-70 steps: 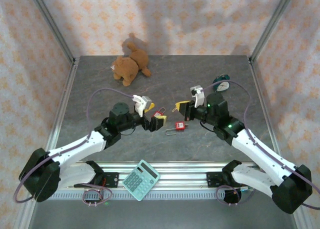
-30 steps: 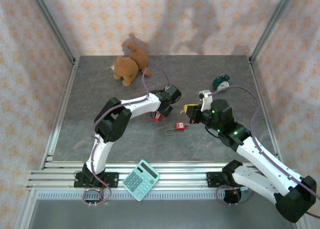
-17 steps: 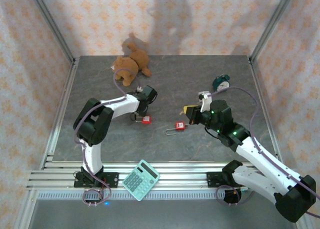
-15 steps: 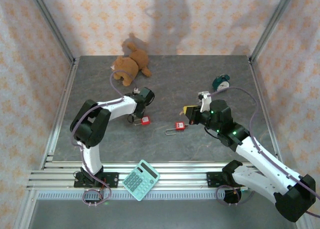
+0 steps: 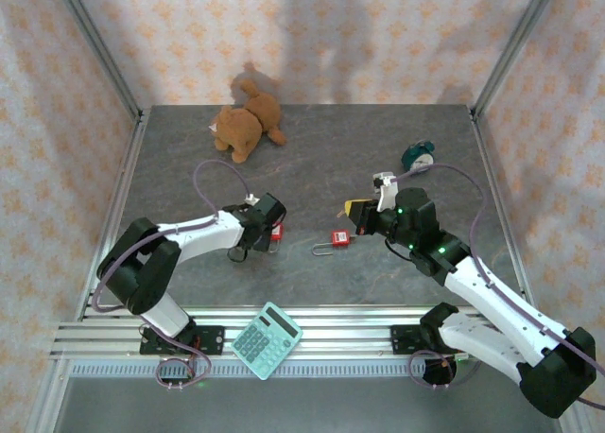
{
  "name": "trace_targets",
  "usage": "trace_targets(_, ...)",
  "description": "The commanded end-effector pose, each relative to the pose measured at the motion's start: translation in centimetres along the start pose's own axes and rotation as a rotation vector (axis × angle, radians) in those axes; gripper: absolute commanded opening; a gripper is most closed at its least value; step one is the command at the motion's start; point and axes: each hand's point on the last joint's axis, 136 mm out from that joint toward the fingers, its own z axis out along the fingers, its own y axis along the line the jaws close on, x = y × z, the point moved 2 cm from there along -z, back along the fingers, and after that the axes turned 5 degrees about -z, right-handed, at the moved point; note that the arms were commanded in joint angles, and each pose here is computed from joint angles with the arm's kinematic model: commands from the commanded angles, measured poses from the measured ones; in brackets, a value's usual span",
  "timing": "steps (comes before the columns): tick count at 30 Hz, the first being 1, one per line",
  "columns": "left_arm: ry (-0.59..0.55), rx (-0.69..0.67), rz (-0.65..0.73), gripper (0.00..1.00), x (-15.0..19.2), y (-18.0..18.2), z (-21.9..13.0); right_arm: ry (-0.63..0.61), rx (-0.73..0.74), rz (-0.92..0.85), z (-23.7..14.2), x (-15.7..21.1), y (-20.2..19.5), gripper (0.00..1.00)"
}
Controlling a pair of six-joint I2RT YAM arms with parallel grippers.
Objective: Unlock with the key
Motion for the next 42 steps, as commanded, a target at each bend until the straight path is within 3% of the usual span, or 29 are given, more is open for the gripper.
trace_targets(1, -0.028, 0.017, -0.039, 0.69, -0.4, 0.2, -1.2, -0.057, -0.013, -0.011, -0.8, -1.7, 0.7, 0.03)
trace_targets(5, -0.106, -0.075, -0.042, 0.71, -1.9, 2.3, -3.3, -0.063, -0.007, -0.015, -1.2, -1.8, 0.7, 0.03)
trace_targets(8, -0.188, -0.056, -0.077, 0.85, -3.3, 2.9, -5.2, -0.062, 0.002, -0.021, -1.2, -1.7, 0.5, 0.03)
trace_targets(10, -0.237, 0.009, -0.134, 1.0, -4.1, 2.9, -6.1, -0.062, 0.0, -0.023, -1.2, -1.7, 0.6, 0.03)
trace_targets(15, -0.28, 0.29, -0.339, 1.0, -5.5, 3.6, -6.3, -0.073, -0.004, -0.021, -1.2, -1.8, 0.6, 0.03)
trace_targets(17, -0.282, 0.343, -0.387, 1.0, -5.7, 3.9, -6.2, -0.084, -0.005, -0.015, -1.1, -2.0, 0.6, 0.03)
trace_targets(23, -0.11, 0.276, -0.339, 0.75, -4.3, 2.7, -5.8, -0.096, -0.002, 0.0, -0.5, -1.8, 0.2, 0.03)
trace_targets(26, -0.073, 0.235, -0.286, 0.74, -3.4, 1.5, -5.9, -0.099, 0.008, -0.006, -0.4, -1.7, 0.0, 0.03)
trace_targets(30, -0.033, 0.288, -0.246, 0.74, -3.3, -0.2, -5.7, -0.097, 0.026, -0.019, -0.3, -1.5, -0.4, 0.03)
trace_targets(36, 0.137, 0.349, -0.144, 0.73, -2.5, -3.5, -4.9, -0.095, 0.036, -0.025, -0.2, -1.4, -0.6, 0.03)
trace_targets(42, 0.312, 0.249, -0.053, 0.68, -2.1, -3.9, -4.1, -0.103, 0.039, -0.033, -0.2, -1.5, -0.6, 0.03)
